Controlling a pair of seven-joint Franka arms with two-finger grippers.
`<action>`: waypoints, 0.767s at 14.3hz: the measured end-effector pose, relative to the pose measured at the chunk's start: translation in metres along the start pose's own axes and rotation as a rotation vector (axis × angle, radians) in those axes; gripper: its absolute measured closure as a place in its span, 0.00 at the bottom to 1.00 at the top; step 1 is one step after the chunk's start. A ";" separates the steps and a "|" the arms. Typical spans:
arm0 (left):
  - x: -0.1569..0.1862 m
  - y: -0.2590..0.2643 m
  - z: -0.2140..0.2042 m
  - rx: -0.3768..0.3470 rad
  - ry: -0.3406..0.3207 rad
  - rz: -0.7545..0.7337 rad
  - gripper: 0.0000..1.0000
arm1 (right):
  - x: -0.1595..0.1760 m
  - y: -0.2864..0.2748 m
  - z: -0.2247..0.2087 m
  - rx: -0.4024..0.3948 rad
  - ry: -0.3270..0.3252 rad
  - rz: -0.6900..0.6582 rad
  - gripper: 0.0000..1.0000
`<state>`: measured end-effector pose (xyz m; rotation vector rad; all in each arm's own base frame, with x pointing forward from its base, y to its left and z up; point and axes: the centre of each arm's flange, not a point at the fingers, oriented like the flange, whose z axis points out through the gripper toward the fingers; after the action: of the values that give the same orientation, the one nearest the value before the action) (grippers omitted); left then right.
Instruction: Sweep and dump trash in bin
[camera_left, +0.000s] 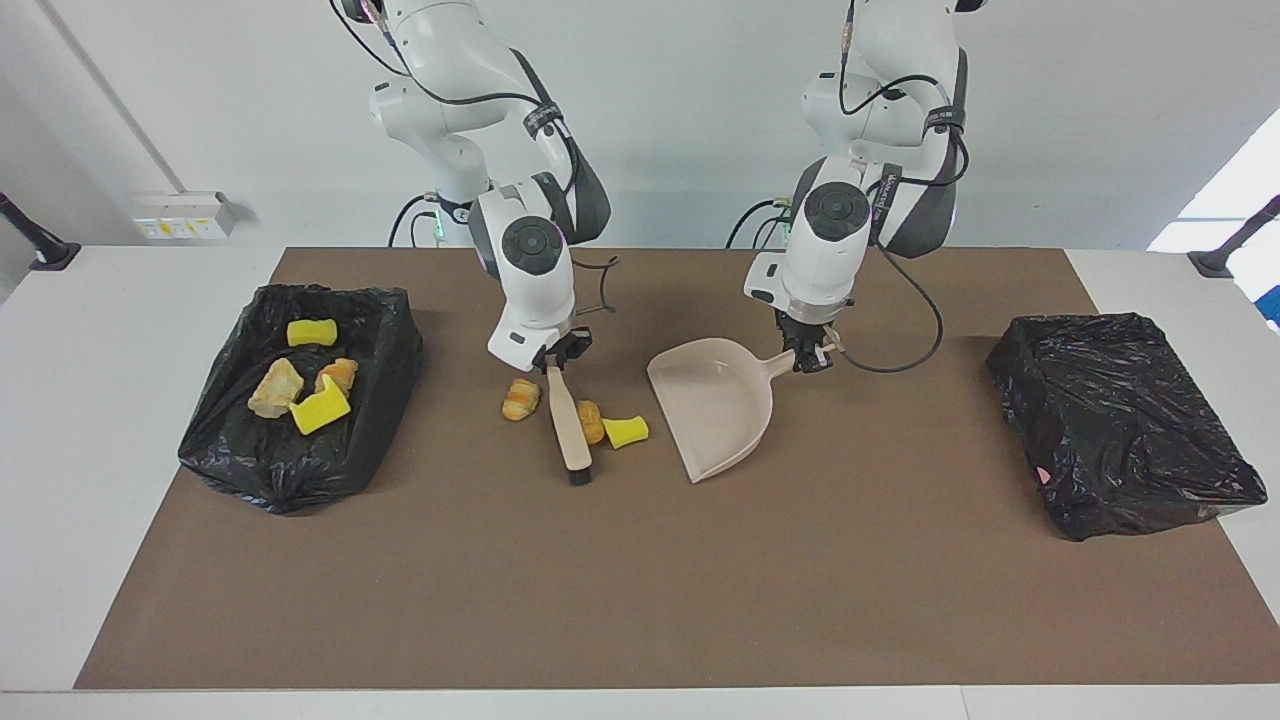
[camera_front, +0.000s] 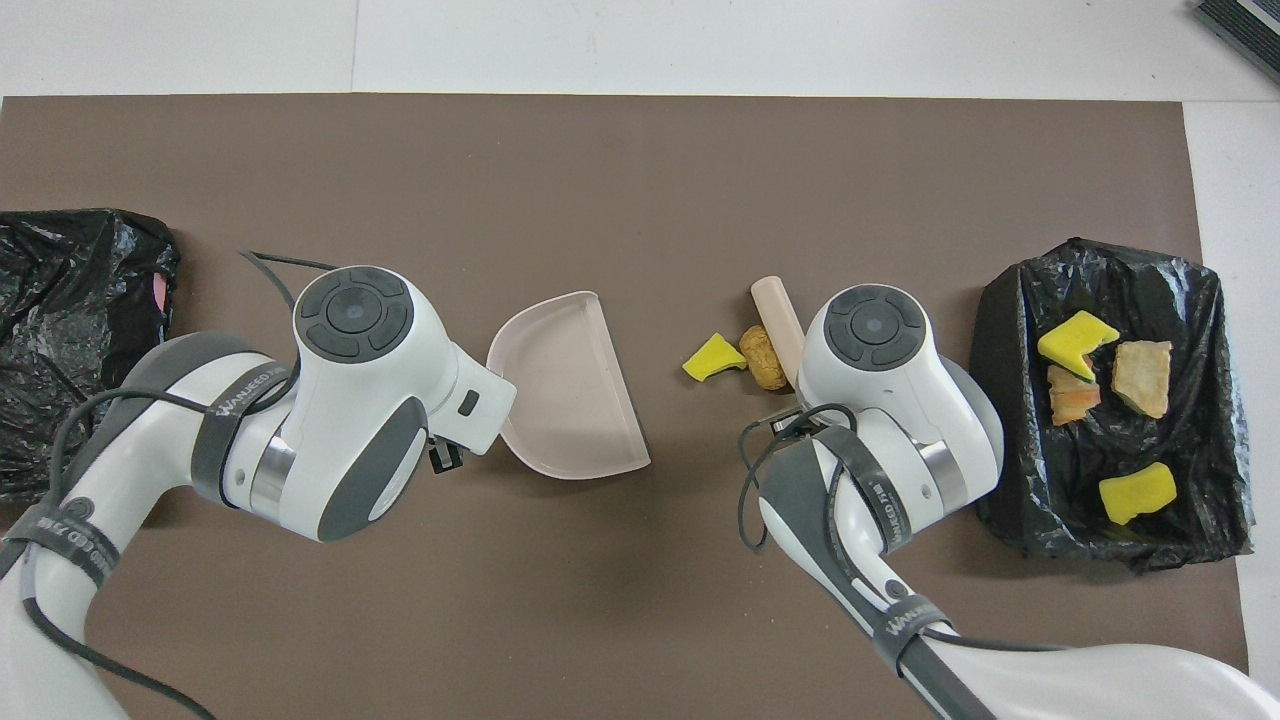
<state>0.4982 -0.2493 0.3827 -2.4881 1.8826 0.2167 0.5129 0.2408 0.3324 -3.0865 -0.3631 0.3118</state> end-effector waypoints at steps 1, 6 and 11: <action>0.000 0.003 0.006 0.000 0.000 0.003 0.67 | -0.002 -0.014 0.000 0.030 0.002 -0.003 0.74; 0.004 0.014 0.019 -0.005 -0.008 0.023 0.67 | -0.010 -0.079 -0.007 0.198 0.031 0.000 0.74; 0.004 0.014 0.019 -0.004 -0.007 0.021 0.67 | -0.011 -0.095 -0.043 0.382 0.041 0.035 0.74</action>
<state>0.4843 -0.2555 0.3643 -2.4677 1.9085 0.2302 0.4893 0.3311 0.3807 -2.7216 -0.2171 0.2807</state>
